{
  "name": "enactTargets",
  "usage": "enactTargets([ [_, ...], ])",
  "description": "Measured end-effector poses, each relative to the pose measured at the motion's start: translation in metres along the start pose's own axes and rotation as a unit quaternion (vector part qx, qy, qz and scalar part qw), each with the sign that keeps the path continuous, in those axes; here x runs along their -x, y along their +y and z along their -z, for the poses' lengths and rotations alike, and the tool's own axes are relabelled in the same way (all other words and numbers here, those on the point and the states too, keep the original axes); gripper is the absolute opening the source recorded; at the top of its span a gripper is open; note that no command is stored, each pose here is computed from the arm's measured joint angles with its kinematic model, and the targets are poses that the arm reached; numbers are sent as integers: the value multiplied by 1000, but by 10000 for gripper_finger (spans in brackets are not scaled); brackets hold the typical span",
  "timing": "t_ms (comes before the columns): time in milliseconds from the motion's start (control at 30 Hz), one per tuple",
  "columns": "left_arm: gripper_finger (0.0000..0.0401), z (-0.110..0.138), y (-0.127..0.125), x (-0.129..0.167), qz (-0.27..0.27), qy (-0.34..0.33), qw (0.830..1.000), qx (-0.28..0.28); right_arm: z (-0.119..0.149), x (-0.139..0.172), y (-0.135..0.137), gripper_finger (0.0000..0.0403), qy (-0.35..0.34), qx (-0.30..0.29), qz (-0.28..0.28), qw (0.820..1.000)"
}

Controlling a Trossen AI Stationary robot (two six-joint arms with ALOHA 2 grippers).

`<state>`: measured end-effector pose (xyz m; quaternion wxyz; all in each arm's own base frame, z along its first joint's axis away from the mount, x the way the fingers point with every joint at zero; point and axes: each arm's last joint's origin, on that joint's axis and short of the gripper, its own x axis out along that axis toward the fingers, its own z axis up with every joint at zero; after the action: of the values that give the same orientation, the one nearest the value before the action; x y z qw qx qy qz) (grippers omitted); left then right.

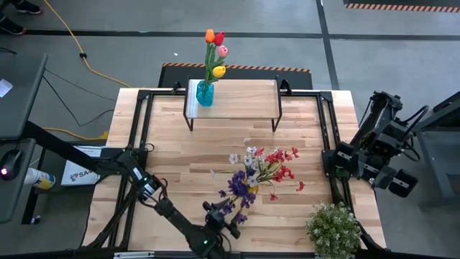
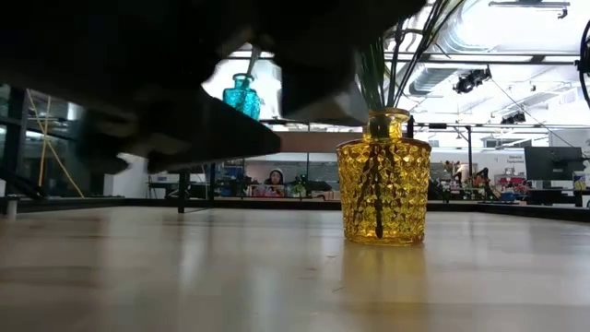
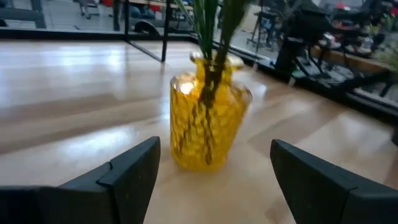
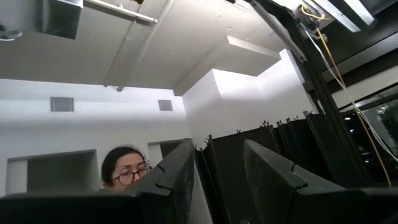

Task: Pick and place flowers into a vace then onto a shelf
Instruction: Put the yellow flower vase on the shelf

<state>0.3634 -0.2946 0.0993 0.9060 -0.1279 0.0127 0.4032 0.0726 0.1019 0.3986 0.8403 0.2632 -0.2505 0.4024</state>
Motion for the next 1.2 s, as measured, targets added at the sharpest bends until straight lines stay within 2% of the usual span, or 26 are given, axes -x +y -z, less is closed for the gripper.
enactTargets([
  [267,337,-5,2,-30,-31,-10,999,7,4,-2,-1,130,6,-8,11,1000],
  [833,337,-6,-11,-36,-23,-49,997,49,8,-4,-2,130,13,-19,22,999],
  [1200,337,-10,-26,-48,-27,-36,999,4,8,-4,-3,130,10,-19,41,999],
])
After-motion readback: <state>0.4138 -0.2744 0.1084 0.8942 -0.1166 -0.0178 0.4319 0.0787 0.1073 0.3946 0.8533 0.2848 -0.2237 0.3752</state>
